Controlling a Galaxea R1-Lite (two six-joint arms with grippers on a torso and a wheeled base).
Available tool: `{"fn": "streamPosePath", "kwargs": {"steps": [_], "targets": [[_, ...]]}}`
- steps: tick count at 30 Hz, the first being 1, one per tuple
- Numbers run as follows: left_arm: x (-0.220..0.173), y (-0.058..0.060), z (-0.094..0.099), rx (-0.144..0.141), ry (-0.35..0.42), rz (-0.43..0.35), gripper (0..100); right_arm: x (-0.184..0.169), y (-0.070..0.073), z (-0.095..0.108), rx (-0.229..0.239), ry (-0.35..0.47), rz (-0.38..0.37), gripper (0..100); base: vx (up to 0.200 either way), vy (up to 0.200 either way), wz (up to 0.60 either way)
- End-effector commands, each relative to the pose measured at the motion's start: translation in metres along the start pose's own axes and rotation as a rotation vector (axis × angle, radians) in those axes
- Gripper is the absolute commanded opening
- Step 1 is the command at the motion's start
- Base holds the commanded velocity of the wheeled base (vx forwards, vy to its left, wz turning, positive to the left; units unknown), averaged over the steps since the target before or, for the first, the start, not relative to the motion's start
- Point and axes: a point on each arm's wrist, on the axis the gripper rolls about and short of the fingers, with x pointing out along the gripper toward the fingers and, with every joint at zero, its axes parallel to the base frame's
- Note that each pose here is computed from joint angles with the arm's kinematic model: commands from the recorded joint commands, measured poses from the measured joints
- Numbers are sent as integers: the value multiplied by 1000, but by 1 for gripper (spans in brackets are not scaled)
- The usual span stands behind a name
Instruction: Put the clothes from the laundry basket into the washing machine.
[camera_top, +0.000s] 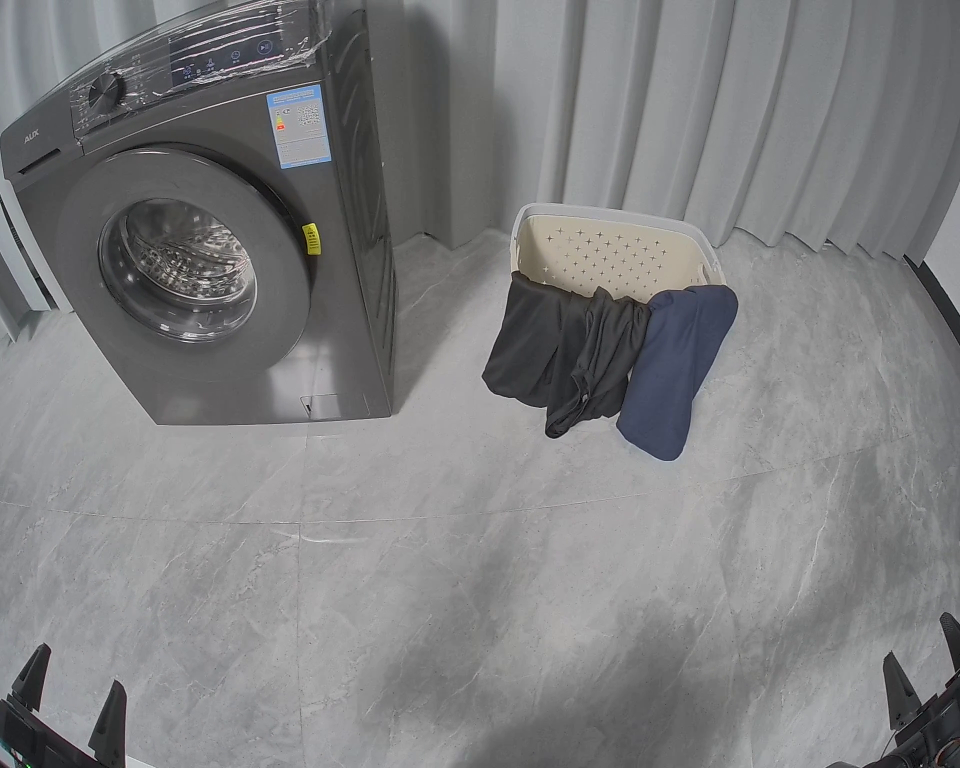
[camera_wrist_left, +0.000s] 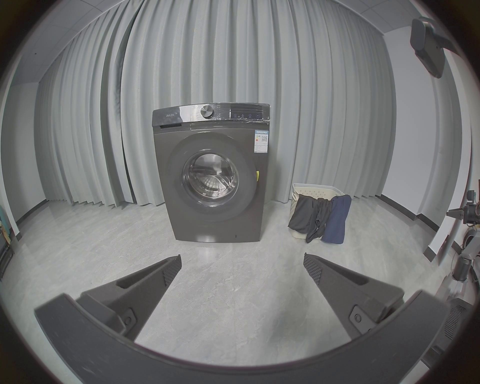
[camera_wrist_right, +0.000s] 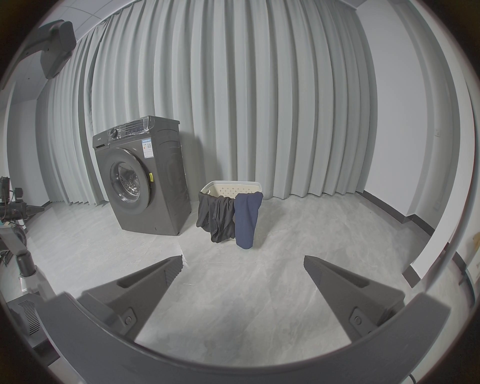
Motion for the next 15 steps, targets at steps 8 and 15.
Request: {"fn": "streamPosePath", "kwargs": {"steps": [8, 15], "targets": [[0, 0, -5, -1, -1, 1, 100, 1, 0, -5, 0, 12, 3, 100, 0, -150, 0], [0, 0, -5, -1, 1, 1, 100, 1, 0, -5, 0, 12, 2, 100, 0, 0, 0]]}}
